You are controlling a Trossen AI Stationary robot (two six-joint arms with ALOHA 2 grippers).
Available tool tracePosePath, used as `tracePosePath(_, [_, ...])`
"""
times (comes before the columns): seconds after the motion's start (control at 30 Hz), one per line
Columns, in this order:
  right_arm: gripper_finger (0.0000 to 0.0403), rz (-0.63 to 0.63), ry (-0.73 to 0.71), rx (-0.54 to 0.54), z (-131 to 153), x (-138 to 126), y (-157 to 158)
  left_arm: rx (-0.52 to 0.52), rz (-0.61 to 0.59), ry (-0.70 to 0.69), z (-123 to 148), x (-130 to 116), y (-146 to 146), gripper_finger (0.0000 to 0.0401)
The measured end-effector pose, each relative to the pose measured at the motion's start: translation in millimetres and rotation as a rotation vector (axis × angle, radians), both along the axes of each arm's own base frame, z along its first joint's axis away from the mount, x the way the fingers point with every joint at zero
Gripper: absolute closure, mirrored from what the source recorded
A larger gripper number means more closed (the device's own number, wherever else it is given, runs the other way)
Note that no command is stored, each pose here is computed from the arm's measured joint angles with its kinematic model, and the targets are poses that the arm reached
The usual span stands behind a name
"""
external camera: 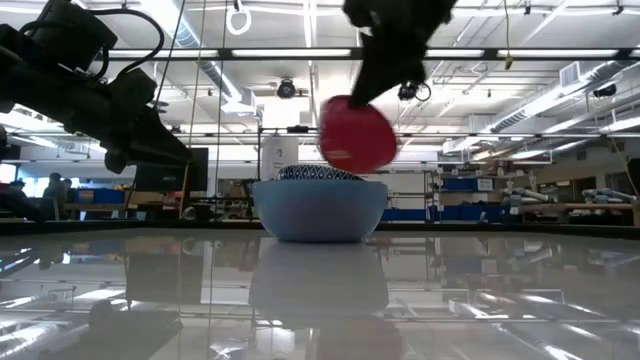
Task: Nest bowls inside each other
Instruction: Stack the red bowl into the yellow bowl, then return to Home Position
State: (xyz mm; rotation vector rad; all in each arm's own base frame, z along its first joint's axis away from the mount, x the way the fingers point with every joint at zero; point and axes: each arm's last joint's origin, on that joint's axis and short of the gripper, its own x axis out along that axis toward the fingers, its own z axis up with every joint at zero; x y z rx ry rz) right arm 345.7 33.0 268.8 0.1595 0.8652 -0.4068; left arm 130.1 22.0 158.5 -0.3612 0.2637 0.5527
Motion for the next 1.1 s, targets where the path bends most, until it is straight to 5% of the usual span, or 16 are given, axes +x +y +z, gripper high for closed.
tracePosePath(0.1, [0.0390, 0.070, -0.056, 0.024, -2, 14, -12, -0.006, 0.002, -0.003, 0, 0, 0, 0.0260])
tracePosePath(0.33, [0.0386, 0.165, 0.079, 0.025, -45, 32, -13, -0.007, 0.001, 0.003, -1, 0, 0, 0.0260])
tracePosePath(0.53, [0.0305, 0.219, 0.122, -0.012, -58, 36, -2, -0.005, 0.001, 0.005, -1, 0, 0, 0.0260])
tracePosePath(0.7, [0.0238, 0.232, 0.054, -0.020, -39, 31, 2, -0.004, 0.000, 0.007, -1, 0, 0, 0.0260])
tracePosePath(0.87, [0.0213, 0.126, 0.010, -0.088, -11, 14, 2, -0.008, -0.002, 0.014, -1, -1, 0, 0.0260])
tracePosePath(1.1, [0.0216, -0.064, -0.010, -0.178, 7, -44, 9, -0.006, -0.056, 0.025, -2, 0, -1, 0.0260])
